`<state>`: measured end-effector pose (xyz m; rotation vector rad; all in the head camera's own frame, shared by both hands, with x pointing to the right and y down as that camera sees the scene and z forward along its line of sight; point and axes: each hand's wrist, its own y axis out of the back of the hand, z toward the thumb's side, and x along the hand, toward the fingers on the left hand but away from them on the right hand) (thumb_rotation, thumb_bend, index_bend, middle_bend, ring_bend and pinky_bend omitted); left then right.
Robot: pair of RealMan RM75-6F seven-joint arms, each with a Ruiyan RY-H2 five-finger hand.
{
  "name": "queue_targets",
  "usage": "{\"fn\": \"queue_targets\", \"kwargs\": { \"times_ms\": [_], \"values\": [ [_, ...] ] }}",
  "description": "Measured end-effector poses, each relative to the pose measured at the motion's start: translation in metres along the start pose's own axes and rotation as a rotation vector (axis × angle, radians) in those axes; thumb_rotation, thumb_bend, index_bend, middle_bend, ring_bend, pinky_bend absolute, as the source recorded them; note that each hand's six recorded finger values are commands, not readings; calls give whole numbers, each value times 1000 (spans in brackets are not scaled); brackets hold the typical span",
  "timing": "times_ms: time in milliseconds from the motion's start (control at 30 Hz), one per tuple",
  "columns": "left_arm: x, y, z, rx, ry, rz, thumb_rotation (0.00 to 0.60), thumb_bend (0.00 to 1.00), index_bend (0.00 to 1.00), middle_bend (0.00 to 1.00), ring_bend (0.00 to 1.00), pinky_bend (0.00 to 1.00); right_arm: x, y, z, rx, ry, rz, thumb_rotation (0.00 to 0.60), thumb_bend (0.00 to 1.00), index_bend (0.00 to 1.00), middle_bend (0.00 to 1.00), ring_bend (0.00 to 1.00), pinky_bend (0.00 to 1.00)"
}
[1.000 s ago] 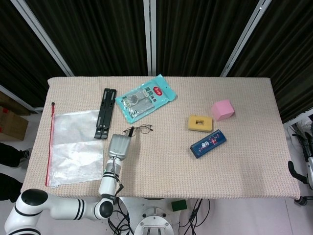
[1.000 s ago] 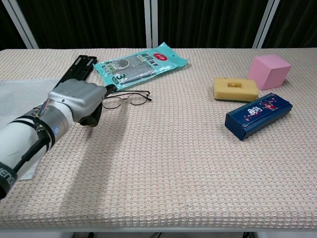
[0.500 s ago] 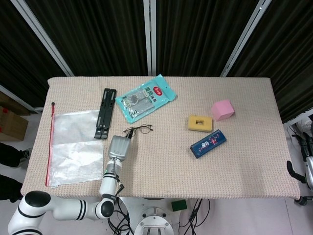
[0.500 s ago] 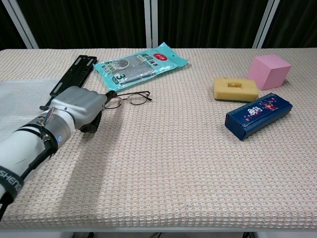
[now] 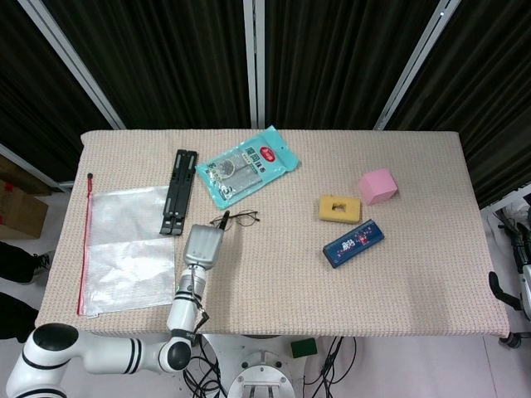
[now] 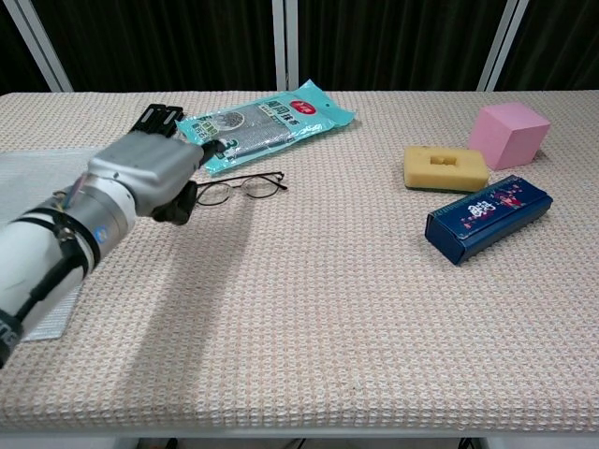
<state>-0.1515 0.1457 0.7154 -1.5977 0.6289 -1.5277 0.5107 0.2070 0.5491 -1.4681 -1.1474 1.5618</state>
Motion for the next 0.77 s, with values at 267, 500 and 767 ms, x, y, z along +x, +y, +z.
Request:
{"fn": "queue_targets", "kwargs": {
  "times_ms": [267, 500, 767],
  "values": [
    [-40, 68, -53, -60, -84, 305, 600, 288, 0, 443, 430, 728, 1, -1, 1, 5, 8, -2, 600, 466, 0, 0, 0, 0],
    [-88, 43, -149, -160, -91, 259, 347, 90, 28, 0, 0, 155, 3, 0, 2, 54, 19, -21, 600, 396, 0, 0, 0, 0],
    [-175, 7, -255, -147, 86, 141, 194, 59, 28, 0, 0, 137, 9, -10, 7, 171, 16, 1, 589, 388, 0, 0, 0, 0]
  ]
}}
